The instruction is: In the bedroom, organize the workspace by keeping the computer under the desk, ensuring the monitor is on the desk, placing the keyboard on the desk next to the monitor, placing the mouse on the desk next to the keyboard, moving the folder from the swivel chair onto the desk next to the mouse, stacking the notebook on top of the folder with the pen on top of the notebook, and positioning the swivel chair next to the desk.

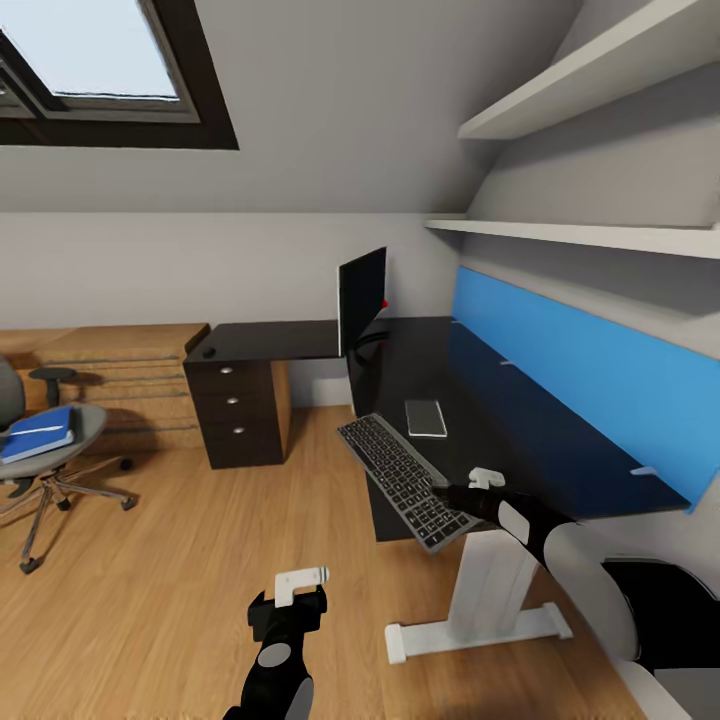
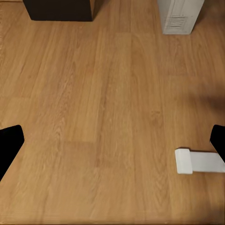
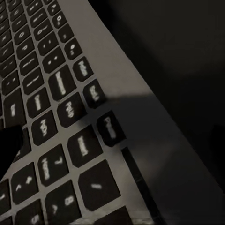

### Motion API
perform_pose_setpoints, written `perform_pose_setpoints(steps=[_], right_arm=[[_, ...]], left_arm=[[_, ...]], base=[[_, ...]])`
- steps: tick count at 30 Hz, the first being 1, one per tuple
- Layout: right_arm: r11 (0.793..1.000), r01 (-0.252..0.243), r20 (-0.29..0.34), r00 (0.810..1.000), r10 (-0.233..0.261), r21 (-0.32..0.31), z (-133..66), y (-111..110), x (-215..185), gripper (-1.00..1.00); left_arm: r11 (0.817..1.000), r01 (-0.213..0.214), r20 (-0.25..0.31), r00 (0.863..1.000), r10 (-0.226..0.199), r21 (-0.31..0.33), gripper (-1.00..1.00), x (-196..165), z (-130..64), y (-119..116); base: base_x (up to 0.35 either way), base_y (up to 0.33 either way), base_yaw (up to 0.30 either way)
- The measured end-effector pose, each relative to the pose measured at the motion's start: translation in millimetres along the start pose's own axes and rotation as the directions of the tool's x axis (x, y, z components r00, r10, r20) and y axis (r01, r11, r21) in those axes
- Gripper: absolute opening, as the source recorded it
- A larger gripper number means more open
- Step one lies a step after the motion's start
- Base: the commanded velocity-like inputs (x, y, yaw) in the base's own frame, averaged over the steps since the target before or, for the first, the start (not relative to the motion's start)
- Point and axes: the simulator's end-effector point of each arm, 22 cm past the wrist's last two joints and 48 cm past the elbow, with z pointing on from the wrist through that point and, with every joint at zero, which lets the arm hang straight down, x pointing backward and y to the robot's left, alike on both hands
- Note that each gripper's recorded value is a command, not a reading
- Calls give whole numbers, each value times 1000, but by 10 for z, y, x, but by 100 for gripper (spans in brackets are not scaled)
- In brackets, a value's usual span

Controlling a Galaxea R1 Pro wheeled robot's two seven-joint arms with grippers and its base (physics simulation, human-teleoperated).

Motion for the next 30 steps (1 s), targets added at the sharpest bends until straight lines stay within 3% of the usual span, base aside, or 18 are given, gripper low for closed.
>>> perform_pose_setpoints(steps=[14, 30], right_arm=[[1000, 2, 0, 1000, -2, -2, 3, 16, 3, 100], [1000, 7, 4, 1000, -7, -7, -44, 63, -67, 100]], left_arm=[[1000, 0, -5, 1000, 0, 4, 100, 18, 4, -7], [1000, -2, -5, 1000, 2, 5, 100, -52, -45, -8]], base=[[-135, 83, 0], [-10, 8, 0]])
